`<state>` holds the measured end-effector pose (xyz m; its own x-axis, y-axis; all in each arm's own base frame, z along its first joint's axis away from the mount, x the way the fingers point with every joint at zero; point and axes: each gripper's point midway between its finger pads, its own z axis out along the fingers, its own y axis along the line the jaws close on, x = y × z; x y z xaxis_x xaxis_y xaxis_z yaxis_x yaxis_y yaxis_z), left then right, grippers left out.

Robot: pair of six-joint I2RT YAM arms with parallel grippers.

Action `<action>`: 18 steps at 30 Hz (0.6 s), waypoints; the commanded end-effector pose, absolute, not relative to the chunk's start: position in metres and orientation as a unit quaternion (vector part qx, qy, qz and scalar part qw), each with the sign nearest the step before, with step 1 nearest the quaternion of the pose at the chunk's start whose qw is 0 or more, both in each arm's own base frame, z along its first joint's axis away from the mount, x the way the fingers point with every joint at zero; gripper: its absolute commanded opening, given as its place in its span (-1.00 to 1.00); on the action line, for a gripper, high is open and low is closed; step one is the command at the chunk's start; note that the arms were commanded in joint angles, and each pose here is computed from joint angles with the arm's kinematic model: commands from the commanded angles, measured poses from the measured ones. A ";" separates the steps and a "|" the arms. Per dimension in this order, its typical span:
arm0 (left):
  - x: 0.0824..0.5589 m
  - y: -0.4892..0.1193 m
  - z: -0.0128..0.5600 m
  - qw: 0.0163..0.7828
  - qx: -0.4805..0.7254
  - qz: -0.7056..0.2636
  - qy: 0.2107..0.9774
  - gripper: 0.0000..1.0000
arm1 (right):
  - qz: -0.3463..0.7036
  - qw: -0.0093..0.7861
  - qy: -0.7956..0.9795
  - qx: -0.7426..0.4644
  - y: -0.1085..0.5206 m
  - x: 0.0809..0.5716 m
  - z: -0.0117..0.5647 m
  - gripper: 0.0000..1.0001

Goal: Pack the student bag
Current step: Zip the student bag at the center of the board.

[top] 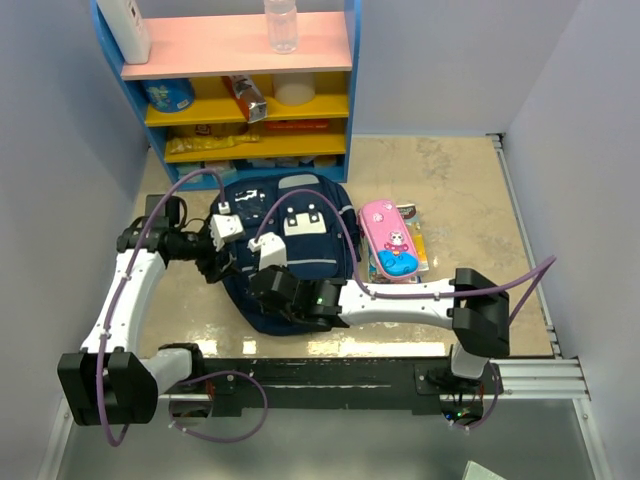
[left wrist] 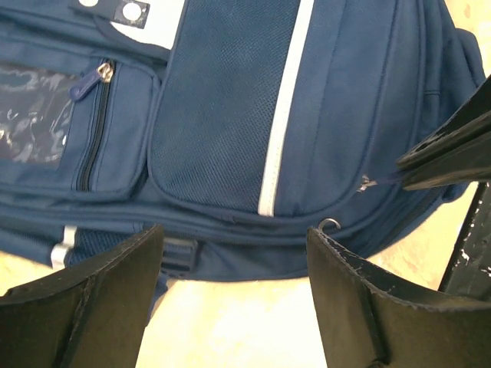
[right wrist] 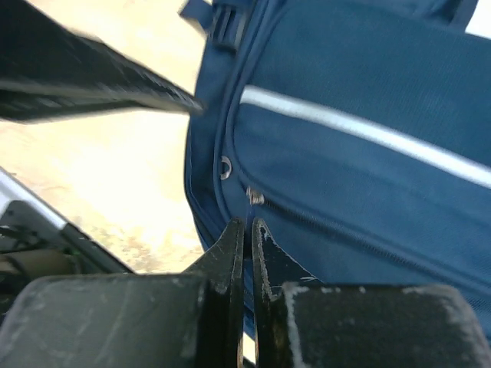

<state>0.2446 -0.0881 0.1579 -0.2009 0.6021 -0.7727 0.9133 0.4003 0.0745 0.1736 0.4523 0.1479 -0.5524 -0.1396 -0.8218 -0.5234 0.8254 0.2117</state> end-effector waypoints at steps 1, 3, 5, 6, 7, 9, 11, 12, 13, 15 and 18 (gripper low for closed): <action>0.240 -0.105 0.150 0.393 0.535 -0.237 0.710 0.57 | 0.269 0.442 0.838 -0.172 0.459 0.170 0.167 -1.00; 0.232 -0.109 0.135 0.380 0.549 -0.248 0.702 0.59 | 0.271 0.440 0.840 -0.166 0.458 0.170 0.166 -1.00; 0.233 -0.107 0.125 0.384 0.562 -0.238 0.693 0.60 | 0.272 0.439 0.841 -0.160 0.454 0.171 0.165 -1.00; 0.228 -0.106 0.115 0.377 0.562 -0.239 0.696 0.62 | 0.274 0.439 0.841 -0.158 0.453 0.171 0.165 -1.00; 0.227 -0.105 0.110 0.374 0.565 -0.236 0.697 0.64 | 0.272 0.440 0.841 -0.156 0.450 0.172 0.167 -1.00; 0.220 -0.106 0.103 0.368 0.577 -0.242 0.688 0.70 | 0.272 0.441 0.841 -0.155 0.448 0.173 0.167 -1.00; 0.215 -0.111 0.103 0.377 0.589 -0.252 0.669 0.72 | 0.273 0.439 0.842 -0.155 0.447 0.172 0.167 -1.00; 0.213 -0.112 0.103 0.382 0.594 -0.252 0.662 0.72 | 0.274 0.439 0.842 -0.154 0.447 0.173 0.167 -1.00; 0.213 -0.114 0.104 0.390 0.595 -0.252 0.656 0.72 | 0.274 0.438 0.842 -0.154 0.448 0.173 0.167 -1.00; 0.218 -0.115 0.107 0.413 0.598 -0.238 0.644 0.72 | 0.278 0.436 0.843 -0.150 0.449 0.172 0.167 -1.00; 0.222 -0.119 0.114 0.442 0.607 -0.228 0.620 0.70 | 0.284 0.430 0.844 -0.145 0.449 0.170 0.167 -1.00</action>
